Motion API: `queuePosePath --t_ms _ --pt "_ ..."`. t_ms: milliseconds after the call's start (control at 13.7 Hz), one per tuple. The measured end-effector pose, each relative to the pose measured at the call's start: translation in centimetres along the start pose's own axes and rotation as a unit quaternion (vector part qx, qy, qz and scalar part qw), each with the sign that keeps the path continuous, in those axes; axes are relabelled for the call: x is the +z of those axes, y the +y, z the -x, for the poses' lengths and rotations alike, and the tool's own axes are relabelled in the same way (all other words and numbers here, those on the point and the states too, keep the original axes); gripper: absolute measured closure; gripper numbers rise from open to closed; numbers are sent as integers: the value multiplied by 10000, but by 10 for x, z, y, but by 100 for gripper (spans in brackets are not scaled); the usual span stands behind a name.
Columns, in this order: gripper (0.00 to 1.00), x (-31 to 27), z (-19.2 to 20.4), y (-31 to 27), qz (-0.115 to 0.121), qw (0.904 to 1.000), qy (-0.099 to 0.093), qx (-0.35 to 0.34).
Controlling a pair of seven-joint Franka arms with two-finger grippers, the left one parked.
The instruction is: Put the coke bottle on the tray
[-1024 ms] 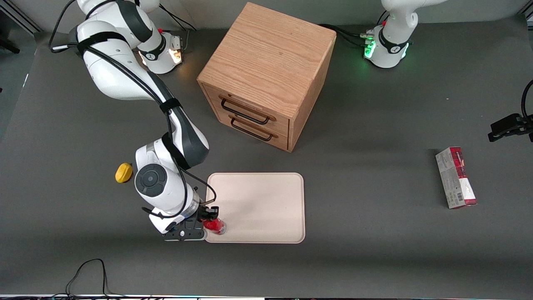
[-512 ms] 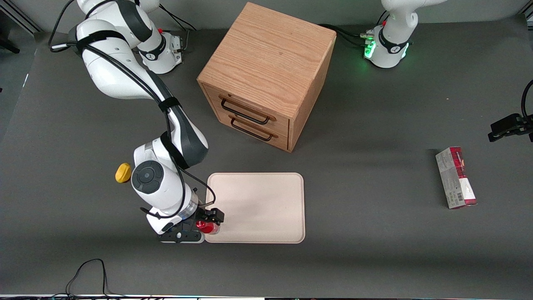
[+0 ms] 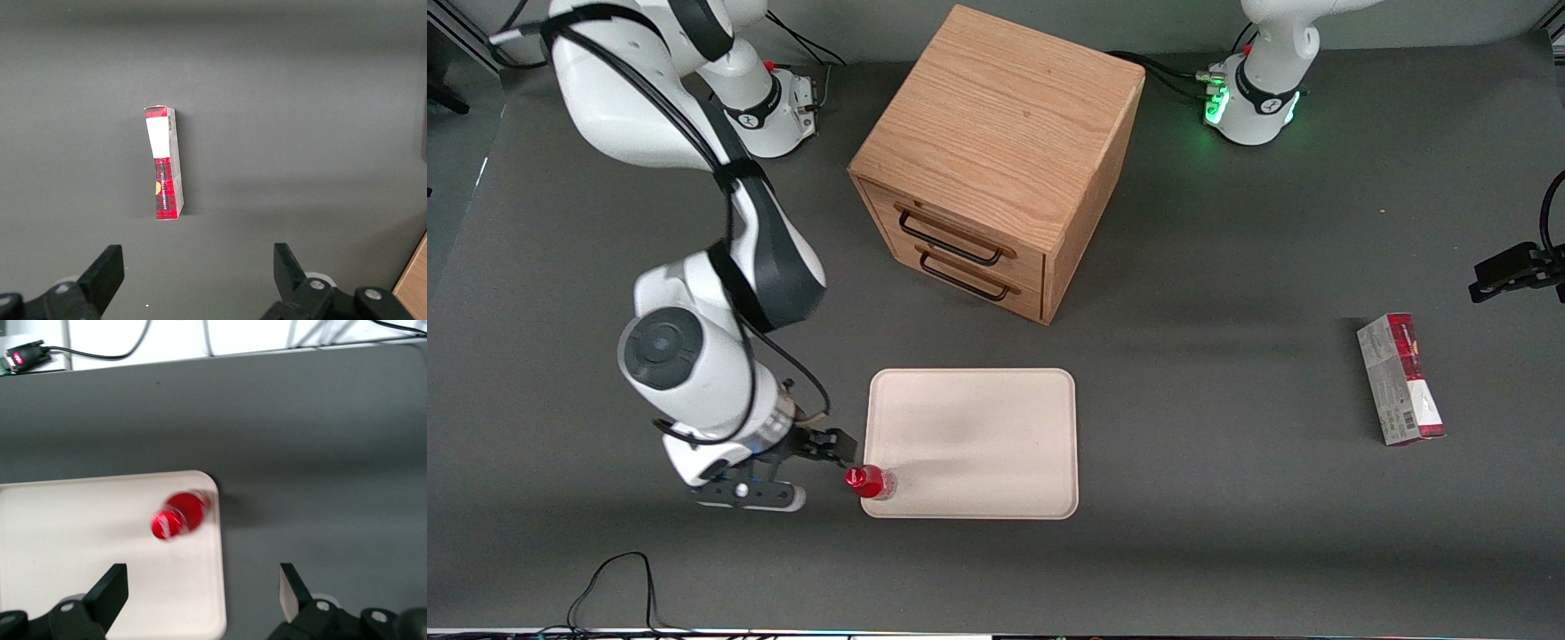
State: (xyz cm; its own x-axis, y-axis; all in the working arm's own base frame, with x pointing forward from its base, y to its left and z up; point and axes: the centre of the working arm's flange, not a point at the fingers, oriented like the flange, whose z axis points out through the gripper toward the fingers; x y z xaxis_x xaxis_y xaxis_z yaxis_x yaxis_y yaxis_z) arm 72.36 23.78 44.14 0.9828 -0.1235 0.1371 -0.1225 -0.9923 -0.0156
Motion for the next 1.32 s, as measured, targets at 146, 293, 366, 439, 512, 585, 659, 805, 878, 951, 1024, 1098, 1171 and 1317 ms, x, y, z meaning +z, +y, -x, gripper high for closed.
queuePosePath --t_ms 146,293,366,439,512,585,659,805,878,951,1024,1098,1171,1317 --pt "0 -28 9 31 33 9997 -139 208" --pt "0 -51 27 67 90 9995 -256 130" --pt "0 -66 39 85 102 9994 -295 120" --pt "0 -80 52 102 97 9993 -328 141" --pt "0 -94 66 122 95 9990 -406 144" --pt "0 -107 78 142 95 9986 -501 125" --pt "0 -119 89 161 88 9981 -595 117" --pt "0 -146 106 191 37 9971 -753 112" --pt "0 -160 115 201 -8 9967 -813 50" --pt "0 -172 123 208 -35 9962 -867 -10" --pt "0 -182 129 212 -54 9961 -874 -45" --pt "0 -189 134 214 -70 9963 -858 -61" --pt "0 -193 136 215 -82 9965 -833 -65" --pt "0 -194 137 215 -84 9965 -828 -67"
